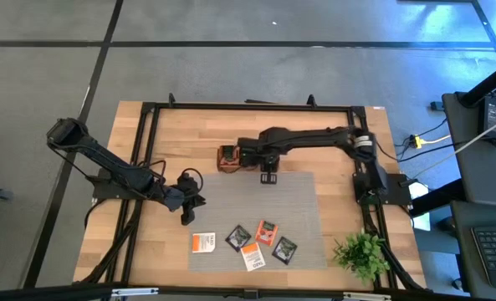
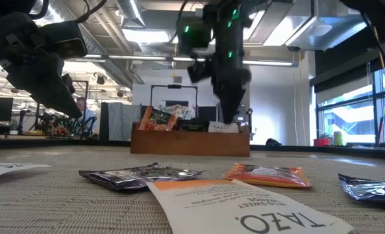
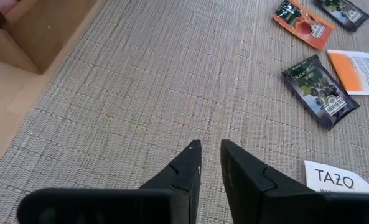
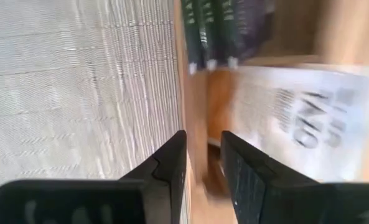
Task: Pick & Place Tea
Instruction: Adjust the wooden organizer, then adjust the orange tea bag in the wooden organizer
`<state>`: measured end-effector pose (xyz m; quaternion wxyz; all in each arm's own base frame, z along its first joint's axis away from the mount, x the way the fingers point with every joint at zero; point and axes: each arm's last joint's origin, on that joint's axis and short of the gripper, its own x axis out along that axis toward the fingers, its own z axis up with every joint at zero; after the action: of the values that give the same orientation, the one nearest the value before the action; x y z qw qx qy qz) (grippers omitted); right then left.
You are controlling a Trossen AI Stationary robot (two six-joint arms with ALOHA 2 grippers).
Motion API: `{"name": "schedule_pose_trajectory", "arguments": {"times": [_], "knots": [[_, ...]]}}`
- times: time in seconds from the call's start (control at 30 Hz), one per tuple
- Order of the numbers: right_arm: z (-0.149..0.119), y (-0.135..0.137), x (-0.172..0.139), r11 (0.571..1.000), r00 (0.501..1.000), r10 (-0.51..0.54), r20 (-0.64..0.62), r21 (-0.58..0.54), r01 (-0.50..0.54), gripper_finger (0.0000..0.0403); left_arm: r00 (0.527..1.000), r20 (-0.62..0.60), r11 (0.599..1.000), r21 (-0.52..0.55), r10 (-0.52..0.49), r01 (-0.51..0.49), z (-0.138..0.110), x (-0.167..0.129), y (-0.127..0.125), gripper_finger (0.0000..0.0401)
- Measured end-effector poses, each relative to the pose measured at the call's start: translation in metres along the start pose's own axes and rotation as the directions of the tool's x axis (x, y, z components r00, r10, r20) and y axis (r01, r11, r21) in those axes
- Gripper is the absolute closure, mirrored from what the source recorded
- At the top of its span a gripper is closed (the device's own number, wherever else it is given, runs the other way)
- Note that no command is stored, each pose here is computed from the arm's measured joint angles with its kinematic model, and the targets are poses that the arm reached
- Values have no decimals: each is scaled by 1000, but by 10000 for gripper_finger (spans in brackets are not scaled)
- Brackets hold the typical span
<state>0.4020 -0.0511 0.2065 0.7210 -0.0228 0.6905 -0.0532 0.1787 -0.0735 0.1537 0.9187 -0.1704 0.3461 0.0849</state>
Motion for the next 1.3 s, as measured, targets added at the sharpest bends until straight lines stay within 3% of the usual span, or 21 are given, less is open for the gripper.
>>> {"name": "schedule_pose_trajectory", "arguments": {"times": [0.13,0.27,0.4,0.57,0.73,0.87,1.03,1.1,1.3], "knots": [[-12,-1,-46,999,992,-10,128,38,5,300,999,40,999,23,28,-29,2,0,0,342],[-27,10,-73,1000,946,-7,324,28,-2,299,992,114,998,28,53,-57,13,2,4,342],[-51,25,-64,995,853,96,513,-37,-90,299,990,143,996,91,12,-26,39,2,6,342],[-86,45,-48,988,752,137,644,-33,-152,299,987,157,985,169,18,-44,82,-1,21,342],[-108,64,-47,980,670,172,722,-56,-192,299,998,54,969,242,30,-42,123,-2,43,342],[-116,73,-43,988,616,126,777,-40,-152,299,988,-93,937,339,126,-88,151,5,56,342],[-119,78,-29,991,587,99,803,-25,-133,299,957,-232,924,374,173,-76,174,26,67,342],[-122,78,-22,991,598,100,795,-25,-132,299,946,-269,923,378,180,-68,178,36,70,342],[-125,78,-16,991,609,99,787,-25,-130,299,931,-293,918,385,216,-91,185,57,76,342]]}}
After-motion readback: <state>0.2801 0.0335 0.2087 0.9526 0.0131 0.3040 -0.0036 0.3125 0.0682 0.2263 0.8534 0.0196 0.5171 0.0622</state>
